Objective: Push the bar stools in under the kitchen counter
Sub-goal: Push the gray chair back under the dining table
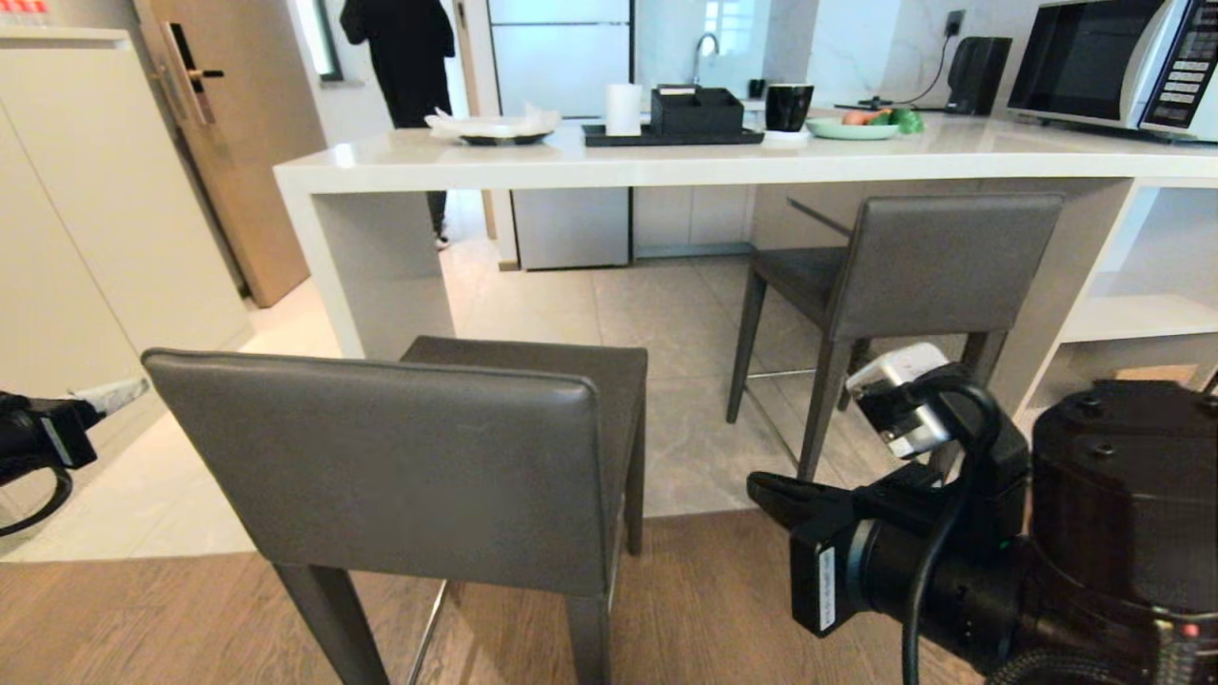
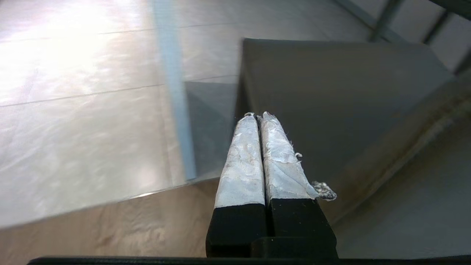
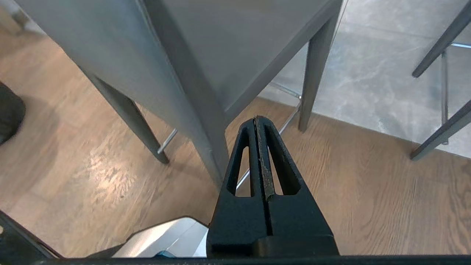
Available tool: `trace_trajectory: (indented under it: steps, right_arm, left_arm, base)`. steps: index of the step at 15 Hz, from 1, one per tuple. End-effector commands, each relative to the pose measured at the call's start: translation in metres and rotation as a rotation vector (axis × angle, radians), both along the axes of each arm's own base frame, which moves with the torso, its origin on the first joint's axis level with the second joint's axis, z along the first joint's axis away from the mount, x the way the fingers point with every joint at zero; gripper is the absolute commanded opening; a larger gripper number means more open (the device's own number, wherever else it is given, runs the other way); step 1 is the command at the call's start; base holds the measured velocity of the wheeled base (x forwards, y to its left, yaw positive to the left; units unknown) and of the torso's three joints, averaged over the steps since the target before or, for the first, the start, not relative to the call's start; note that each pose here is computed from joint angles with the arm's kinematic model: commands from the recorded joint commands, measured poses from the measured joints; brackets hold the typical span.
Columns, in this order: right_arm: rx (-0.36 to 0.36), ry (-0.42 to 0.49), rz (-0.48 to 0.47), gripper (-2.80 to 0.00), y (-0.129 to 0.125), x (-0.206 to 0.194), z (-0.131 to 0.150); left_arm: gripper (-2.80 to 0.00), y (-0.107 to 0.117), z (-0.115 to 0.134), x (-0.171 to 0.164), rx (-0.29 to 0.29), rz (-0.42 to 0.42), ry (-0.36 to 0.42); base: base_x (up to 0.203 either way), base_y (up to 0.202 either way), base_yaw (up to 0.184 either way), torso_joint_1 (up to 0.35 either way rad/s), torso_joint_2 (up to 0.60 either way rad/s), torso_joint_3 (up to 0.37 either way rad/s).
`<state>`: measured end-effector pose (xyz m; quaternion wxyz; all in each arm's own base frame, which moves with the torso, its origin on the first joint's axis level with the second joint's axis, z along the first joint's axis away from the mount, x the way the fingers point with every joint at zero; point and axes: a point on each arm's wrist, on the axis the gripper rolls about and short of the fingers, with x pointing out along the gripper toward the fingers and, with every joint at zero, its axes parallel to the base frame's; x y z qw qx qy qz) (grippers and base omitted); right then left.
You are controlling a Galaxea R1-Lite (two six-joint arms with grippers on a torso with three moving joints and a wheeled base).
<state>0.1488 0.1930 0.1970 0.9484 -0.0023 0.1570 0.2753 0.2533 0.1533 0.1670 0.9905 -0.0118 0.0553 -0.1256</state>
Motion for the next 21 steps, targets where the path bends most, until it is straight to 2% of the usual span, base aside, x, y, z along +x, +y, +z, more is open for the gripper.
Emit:
trace_trajectory:
  steps: [1,5,8,10,13,15,17,21]
  right_arm:
    - [-0.041,0.031,0.005,-2.8,0.017,0.009,-0.013]
    - [-0.08,0.056,0.003,-2.8,0.043,0.028,-0.027]
    - [-0.077,0.053,-0.014,-2.8,0.066,0.048,-0.031]
    - [-0.075,0.031,-0.069,-2.8,0.079,0.064,-0.032]
    - [-0.063,0.013,-0.107,-2.8,0.085,0.08,-0.028]
    - [-0.078,0.023,-0.114,-2.8,0.087,0.085,-0.035]
    - [-0.089,0.031,-0.15,-2.8,0.085,0.101,-0.043]
    - [-0.078,0.014,-0.216,-2.8,0.076,0.129,-0.04]
  left_arm:
    - [-2.8,-0.01,-0.016,0.02,-0.018,-0.051,0.035]
    - [-2.8,-0.045,-0.023,0.046,-0.005,-0.101,0.057]
    - [-2.8,-0.047,-0.024,0.046,-0.007,-0.106,0.058]
    - [-2.8,-0.046,-0.024,0.045,-0.009,-0.103,0.061]
    - [-2.8,-0.052,-0.024,0.044,-0.008,-0.119,0.063]
    - [-2.8,-0.06,-0.027,0.044,-0.011,-0.141,0.076]
    - [-2.8,-0.075,-0.03,0.045,-0.01,-0.169,0.089]
    - [-2.8,-0.111,-0.03,0.051,0.012,-0.175,0.103]
  base:
    - [0.0,0.0,0.0,0.0,0.0,0.0]
    - [0.0,0.0,0.0,0.0,0.0,0.0]
    - [0.0,0.0,0.0,0.0,0.0,0.0]
    - [0.0,0.0,0.0,0.0,0.0,0.0]
    - [0.0,0.0,0.0,0.0,0.0,0.0]
    - [0.0,0.0,0.0,0.0,0.0,0.0]
    - [0.0,0.0,0.0,0.0,0.0,0.0]
    - [0.0,0.0,0.0,0.0,0.0,0.0]
